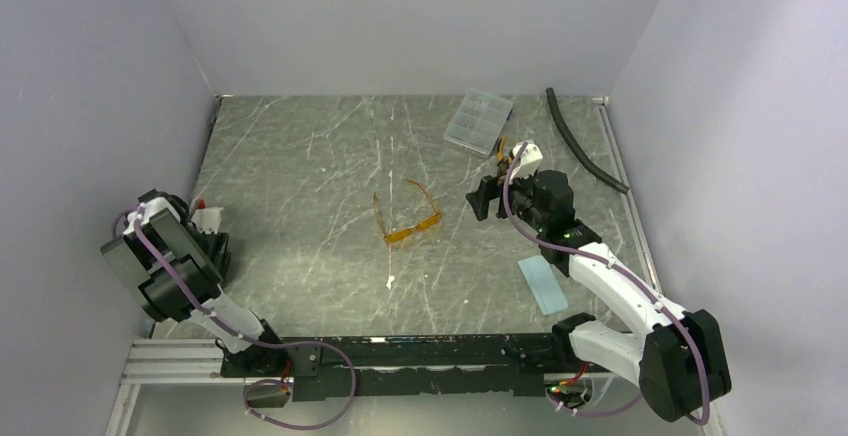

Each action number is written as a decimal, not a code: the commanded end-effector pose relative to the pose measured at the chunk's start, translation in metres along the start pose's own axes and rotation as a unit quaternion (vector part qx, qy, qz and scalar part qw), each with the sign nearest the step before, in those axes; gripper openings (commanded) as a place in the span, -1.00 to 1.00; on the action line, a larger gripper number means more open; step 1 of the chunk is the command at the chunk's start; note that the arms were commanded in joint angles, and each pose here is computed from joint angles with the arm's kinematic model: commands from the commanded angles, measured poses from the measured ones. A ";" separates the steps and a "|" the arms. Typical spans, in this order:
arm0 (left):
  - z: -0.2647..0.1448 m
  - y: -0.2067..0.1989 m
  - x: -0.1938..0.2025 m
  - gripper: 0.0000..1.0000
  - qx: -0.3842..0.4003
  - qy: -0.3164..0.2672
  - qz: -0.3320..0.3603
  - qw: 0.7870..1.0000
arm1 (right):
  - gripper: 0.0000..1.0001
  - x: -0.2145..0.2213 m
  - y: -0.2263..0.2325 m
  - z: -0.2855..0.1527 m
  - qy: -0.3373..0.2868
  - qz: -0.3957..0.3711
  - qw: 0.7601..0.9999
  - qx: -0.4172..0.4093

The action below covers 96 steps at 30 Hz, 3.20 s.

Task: Organize the sunglasses
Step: Open the sunglasses case at the center of the board.

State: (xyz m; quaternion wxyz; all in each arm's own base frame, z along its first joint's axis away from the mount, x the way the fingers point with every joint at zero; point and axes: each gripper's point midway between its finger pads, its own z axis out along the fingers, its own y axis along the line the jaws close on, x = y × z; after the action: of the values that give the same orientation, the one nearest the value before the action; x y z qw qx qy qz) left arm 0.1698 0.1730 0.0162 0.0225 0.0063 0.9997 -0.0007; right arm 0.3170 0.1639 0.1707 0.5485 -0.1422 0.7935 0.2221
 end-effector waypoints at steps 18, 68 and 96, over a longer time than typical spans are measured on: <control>-0.239 -0.311 -0.115 -0.95 0.312 -0.301 0.321 0.842 | 0.99 -0.094 0.150 -0.034 -0.113 -0.032 0.966 -0.231; -0.299 -0.382 -0.031 0.89 0.307 -0.371 0.518 0.708 | -1.00 -0.117 0.253 -0.054 -0.165 -0.009 0.881 -0.443; -0.274 -0.385 -0.053 0.70 0.282 -0.367 0.520 0.717 | -1.00 -0.116 0.249 -0.040 -0.121 0.068 0.901 -0.411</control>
State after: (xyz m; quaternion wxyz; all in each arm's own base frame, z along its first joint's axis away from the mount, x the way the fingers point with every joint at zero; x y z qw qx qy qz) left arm 0.2047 -0.2050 0.2879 0.3815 0.5307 0.7111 -0.2593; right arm 0.2124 0.3552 0.2985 0.4846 -0.2688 0.6137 0.5624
